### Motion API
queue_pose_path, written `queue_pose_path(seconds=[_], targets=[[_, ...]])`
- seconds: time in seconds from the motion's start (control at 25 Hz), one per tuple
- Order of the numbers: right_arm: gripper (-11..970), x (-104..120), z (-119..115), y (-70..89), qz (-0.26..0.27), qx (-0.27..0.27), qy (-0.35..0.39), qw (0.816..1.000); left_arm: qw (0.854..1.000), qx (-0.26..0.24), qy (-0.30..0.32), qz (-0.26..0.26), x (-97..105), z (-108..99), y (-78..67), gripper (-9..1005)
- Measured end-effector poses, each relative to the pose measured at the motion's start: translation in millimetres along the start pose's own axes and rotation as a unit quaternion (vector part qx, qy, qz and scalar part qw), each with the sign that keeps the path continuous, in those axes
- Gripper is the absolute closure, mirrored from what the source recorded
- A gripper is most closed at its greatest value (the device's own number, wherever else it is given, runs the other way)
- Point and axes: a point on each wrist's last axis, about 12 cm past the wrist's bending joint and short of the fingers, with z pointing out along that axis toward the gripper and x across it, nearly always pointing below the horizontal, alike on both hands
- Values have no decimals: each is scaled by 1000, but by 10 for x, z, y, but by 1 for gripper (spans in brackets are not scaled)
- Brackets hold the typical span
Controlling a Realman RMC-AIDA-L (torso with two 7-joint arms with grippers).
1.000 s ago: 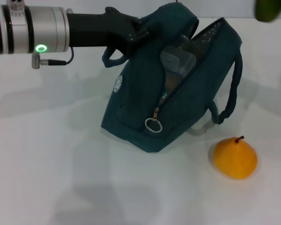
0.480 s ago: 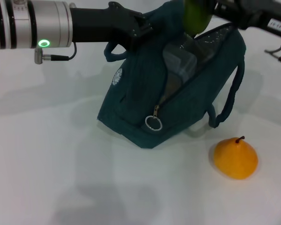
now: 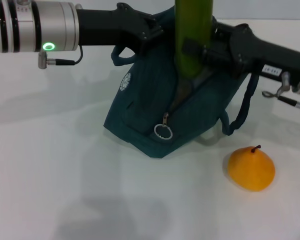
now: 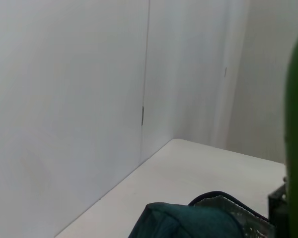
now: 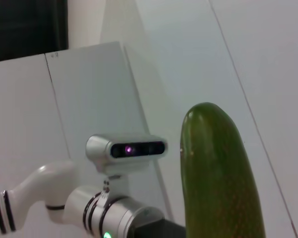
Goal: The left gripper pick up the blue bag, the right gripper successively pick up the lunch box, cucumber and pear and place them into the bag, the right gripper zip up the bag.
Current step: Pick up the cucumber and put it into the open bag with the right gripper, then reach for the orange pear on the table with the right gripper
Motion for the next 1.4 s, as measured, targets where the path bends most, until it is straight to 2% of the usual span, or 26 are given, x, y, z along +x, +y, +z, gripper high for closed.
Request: queue_pose_path(seconds=[0.36, 0.84, 1.04, 1.16, 1.4], targets=[[374, 218, 17, -29, -14, 30, 59, 998, 1000, -9, 2, -4, 21, 20, 33, 948], [370, 257, -96, 64, -33, 38, 23, 998, 1000, -8, 3, -4, 21, 30, 41, 948], [150, 244, -131, 69, -37, 42, 17, 998, 1000, -8, 3, -4, 20, 29, 42, 948], [126, 217, -220, 105, -45, 43, 4, 998, 1000, -9, 6, -2, 25, 26, 46, 948], [108, 193, -606, 276, -80, 53, -20, 995, 1000, -12, 9, -4, 51, 7, 50, 948]])
